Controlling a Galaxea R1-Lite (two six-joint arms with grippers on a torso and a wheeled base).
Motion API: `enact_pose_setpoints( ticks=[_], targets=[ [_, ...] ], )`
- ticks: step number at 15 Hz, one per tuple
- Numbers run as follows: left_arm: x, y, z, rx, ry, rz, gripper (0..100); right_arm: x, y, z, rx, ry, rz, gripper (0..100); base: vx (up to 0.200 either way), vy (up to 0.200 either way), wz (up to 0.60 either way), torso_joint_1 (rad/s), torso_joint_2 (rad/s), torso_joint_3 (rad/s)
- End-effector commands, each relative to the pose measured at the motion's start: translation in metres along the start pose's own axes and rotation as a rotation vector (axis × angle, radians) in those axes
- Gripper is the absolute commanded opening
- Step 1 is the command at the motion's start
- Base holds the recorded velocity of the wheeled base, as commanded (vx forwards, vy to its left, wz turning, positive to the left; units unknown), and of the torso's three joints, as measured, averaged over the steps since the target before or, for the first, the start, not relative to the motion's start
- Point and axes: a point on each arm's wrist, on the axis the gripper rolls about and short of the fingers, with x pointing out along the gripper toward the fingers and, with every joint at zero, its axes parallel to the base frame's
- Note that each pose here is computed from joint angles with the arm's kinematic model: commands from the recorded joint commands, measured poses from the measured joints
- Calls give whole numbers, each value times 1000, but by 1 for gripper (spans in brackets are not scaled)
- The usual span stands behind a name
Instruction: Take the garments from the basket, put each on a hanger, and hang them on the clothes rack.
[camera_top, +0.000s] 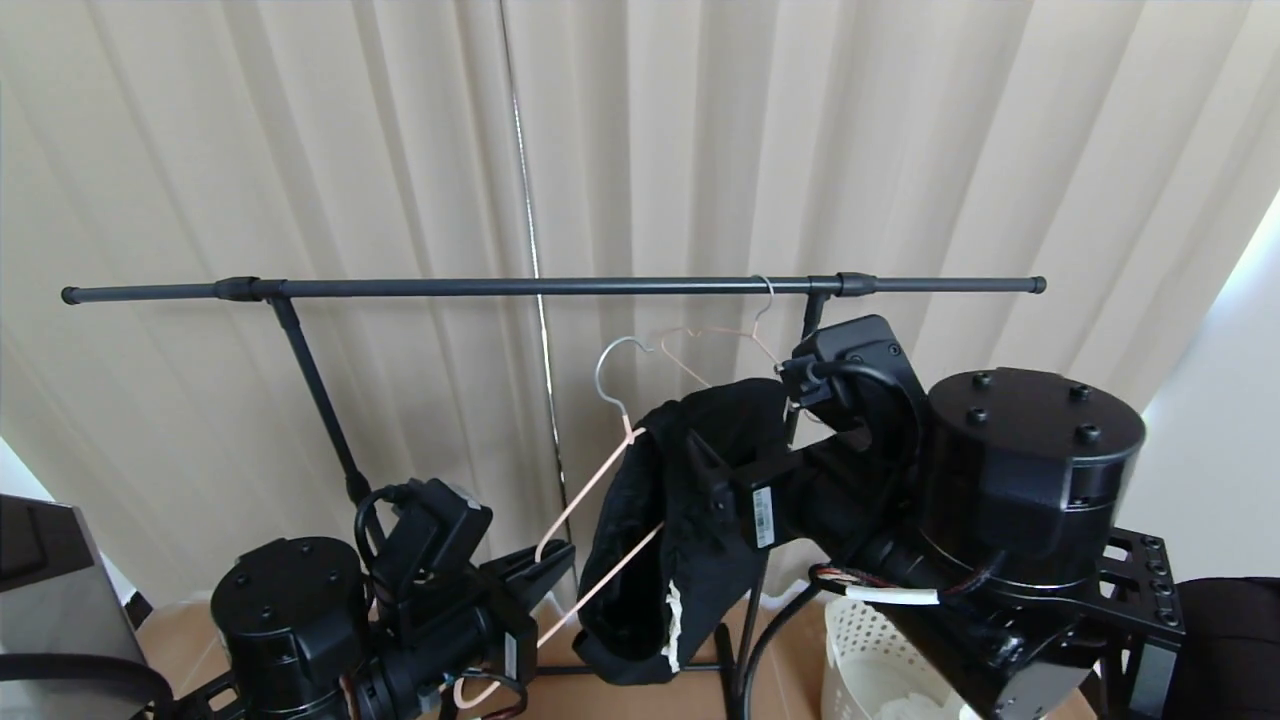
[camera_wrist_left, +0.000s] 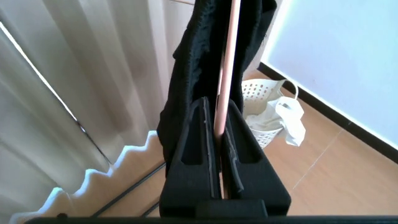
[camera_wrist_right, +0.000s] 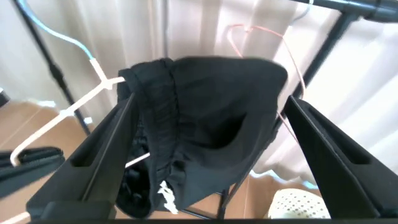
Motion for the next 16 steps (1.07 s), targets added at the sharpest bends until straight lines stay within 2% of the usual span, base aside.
enact_pose_setpoints(
  ticks=[1,3,4,5,9,14,16],
  targets=[
    [-6,1,-2,-1,12,-29,0,-20,-38,13,-61,-43,29,100,0,0,0,0,0,0],
    [-8,2,-3,-3,21,-63,0,-33,-60,24,-209,-53,106,100,0,0,0,0,0,0],
    [-7,4,-1,0,10,-80,0,-38,-70,27,-269,-25,145,100,0,0,0,0,0,0],
    [-6,4,-1,15,4,-122,0,-43,-74,28,-298,14,209,100,0,0,0,0,0,0],
    [-1,5,1,122,-22,-236,0,-47,-97,34,-342,143,408,100,0,0,0,0,0,0],
    [11,4,1,160,-51,-369,0,-35,-104,30,-412,208,658,100,0,0,0,0,0,0],
    [15,4,1,164,-57,-398,0,-22,-115,30,-451,239,768,100,0,0,0,0,0,0]
  ],
)
